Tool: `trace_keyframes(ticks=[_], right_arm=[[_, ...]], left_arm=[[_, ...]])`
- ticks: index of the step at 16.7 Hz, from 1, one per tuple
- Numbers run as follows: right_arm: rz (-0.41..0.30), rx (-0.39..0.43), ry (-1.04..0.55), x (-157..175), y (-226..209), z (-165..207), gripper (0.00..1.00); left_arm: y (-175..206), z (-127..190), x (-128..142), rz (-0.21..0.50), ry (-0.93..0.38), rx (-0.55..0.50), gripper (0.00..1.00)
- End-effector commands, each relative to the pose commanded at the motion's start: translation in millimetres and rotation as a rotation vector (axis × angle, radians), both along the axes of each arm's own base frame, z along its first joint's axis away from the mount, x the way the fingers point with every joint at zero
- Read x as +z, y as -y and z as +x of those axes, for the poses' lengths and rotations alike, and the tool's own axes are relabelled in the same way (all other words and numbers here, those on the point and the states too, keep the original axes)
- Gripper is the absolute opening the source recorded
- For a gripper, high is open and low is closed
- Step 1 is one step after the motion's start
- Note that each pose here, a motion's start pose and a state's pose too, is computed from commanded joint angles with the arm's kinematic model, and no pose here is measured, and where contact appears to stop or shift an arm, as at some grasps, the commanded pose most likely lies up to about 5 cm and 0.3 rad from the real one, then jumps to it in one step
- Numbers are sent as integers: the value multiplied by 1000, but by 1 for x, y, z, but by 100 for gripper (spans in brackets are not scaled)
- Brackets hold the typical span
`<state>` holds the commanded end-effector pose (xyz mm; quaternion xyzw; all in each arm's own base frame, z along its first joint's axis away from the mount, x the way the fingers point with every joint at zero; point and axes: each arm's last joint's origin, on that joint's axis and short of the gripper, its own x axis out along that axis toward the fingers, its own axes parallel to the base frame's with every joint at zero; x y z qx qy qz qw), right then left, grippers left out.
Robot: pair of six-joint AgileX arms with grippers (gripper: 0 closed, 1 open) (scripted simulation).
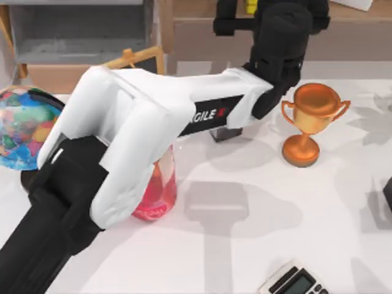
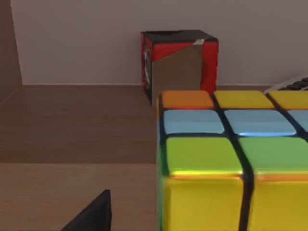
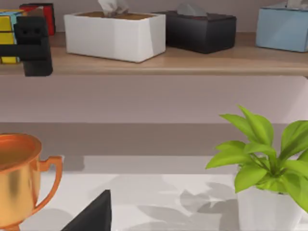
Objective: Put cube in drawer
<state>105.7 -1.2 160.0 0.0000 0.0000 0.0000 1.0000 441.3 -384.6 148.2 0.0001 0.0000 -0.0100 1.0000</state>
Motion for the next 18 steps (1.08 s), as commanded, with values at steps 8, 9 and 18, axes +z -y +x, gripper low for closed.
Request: trace_keyframes(ticks=[8, 9, 18], right_arm=[[0, 0, 0, 0, 0, 0, 100], [0, 0, 0, 0, 0, 0, 100], [0, 0, 0, 0, 0, 0, 100]], left_arm=[[0, 0, 0, 0, 0, 0, 62], [0, 0, 0, 0, 0, 0, 55], [0, 0, 0, 0, 0, 0, 0]])
